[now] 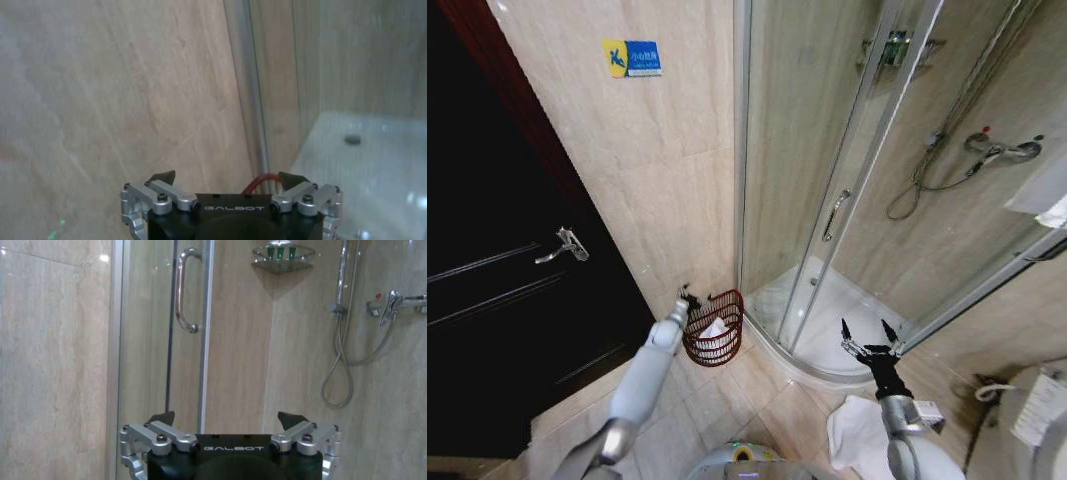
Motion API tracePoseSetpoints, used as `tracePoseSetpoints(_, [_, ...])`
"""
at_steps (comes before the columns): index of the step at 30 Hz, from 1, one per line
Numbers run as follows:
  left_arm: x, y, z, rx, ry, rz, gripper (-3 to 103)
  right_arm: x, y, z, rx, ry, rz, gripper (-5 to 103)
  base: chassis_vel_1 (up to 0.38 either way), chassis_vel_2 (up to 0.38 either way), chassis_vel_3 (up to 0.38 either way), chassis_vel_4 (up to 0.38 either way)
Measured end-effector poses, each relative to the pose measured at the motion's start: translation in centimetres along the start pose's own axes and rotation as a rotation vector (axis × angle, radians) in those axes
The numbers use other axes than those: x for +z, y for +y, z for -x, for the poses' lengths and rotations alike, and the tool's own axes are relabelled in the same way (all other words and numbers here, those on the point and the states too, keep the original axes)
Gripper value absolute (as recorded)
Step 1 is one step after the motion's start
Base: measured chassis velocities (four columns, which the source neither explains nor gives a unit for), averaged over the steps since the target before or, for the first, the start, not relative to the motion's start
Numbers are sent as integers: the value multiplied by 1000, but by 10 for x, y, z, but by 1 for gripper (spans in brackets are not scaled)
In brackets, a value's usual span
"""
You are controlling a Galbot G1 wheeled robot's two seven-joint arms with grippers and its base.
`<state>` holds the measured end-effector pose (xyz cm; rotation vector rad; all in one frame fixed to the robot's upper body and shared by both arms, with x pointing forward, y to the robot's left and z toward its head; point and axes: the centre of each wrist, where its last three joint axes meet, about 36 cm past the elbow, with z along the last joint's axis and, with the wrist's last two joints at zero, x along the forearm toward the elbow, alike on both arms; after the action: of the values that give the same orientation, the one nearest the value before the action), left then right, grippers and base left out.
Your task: Discard the used towel into the hamper.
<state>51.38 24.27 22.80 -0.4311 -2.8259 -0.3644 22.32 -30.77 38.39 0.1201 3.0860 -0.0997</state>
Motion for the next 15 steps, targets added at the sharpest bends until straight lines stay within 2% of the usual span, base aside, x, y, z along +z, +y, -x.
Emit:
tracePoseSetpoints(1, [5, -5, -5, -14, -46, -58, 100, 0, -1, 0, 2, -1, 0, 100, 0, 0, 0, 0])
tracePoseSetpoints(2, [5, -5, -5, -14, -46, -58, 100, 0, -1, 0, 2, -1, 0, 100, 0, 0, 0, 0])
tracePoseSetpoints(5, [-4, -13, -22, -93, -187, -184, 100, 0, 0, 0, 5, -1, 7, 100, 0, 0, 0, 0])
tracePoseSetpoints(6, [-4, -13, -22, -93, -187, -184, 100, 0, 0, 0, 5, -1, 7, 100, 0, 0, 0, 0])
tracePoseSetpoints(8, [-17, -16, -42, -154, -258, -240, 100, 0, 1, 1, 3, -1, 10, 100, 0, 0, 0, 0])
tracePoseSetpoints(10, [-21, -13, -60, -195, -302, -254, 100, 0, 2, 2, 1, -1, 11, 100, 0, 0, 0, 0])
tracePoseSetpoints(11, [-21, -13, -60, -195, -302, -254, 100, 0, 2, 2, 1, -1, 11, 100, 0, 0, 0, 0])
tracePoseSetpoints(13, [-27, 0, -90, -242, -357, -271, 100, -2, 2, 3, 0, -3, 11, 100, 0, 0, 0, 0])
tracePoseSetpoints(15, [-30, 6, -100, -256, -370, -281, 100, -3, 1, 3, -1, -3, 10, 100, 0, 0, 0, 0])
